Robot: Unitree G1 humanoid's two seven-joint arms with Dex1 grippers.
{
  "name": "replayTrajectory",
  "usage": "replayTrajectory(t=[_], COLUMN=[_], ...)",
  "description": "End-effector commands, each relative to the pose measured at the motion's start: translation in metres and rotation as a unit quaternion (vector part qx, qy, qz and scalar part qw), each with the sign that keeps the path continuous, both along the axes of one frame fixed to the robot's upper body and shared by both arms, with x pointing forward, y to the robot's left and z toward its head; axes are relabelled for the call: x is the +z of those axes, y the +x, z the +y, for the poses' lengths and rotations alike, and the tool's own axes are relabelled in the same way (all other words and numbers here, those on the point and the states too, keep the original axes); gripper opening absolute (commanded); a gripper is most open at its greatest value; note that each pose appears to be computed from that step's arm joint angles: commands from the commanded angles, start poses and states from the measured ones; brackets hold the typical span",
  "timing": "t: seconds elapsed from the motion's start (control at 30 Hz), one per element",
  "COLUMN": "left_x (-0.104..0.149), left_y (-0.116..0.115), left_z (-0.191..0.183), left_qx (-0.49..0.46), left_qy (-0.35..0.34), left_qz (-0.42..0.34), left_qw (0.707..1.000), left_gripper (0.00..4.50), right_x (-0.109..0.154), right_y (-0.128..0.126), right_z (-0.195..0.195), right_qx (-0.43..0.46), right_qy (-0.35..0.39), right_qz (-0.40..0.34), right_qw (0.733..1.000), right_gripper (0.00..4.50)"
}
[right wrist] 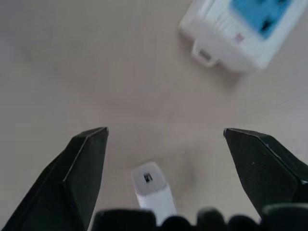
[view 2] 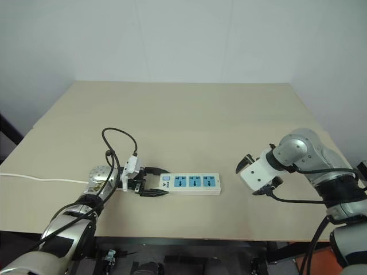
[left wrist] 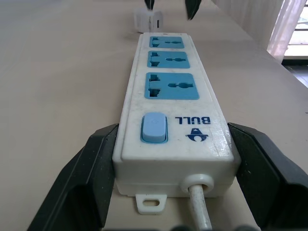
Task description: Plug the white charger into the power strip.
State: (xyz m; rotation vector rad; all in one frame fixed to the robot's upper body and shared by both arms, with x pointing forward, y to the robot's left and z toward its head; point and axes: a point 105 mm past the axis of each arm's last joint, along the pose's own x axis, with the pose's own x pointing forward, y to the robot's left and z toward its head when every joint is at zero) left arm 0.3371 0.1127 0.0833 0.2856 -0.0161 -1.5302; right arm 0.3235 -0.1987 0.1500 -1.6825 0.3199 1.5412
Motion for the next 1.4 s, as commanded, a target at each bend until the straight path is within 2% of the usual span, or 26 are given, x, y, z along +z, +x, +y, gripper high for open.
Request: replayTrajectory(t=[0.03,0.47,1.1,1.2,1.4], left_x=[-0.018,-0.019,-0.021,-0.022,-0.022], left_y=[-0.011,-0.013,-0.014,-0.015,-0.015], left_z=[0.006,0.01,0.009,0.008,0.006], left_qx=[-0.015,-0.012,-0.012,-0.012,-0.013], left_qy=[0.036,0.031,0.029,0.027,0.023], left_qz=[0.02,0.023,0.026,0.027,0.027], left_qw=[0.999,0.999,0.999,0.999,0.999], left_gripper=[3.23,3.23,3.23,3.23,3.23], right_x=[-0.002,-0.014,-0.016,-0.016,-0.016], right_y=[0.007,0.022,0.028,0.028,0.031], right_z=[-0.005,-0.02,-0.002,-0.002,0.0], right_qx=[0.047,0.09,0.164,0.169,0.175], right_qy=[-0.041,-0.092,-0.1,-0.1,-0.099], right_qz=[-0.012,-0.028,-0.054,-0.054,-0.063], right_qw=[0.998,0.991,0.98,0.979,0.978], right_gripper=[4.5,4.5,4.5,3.94,2.0])
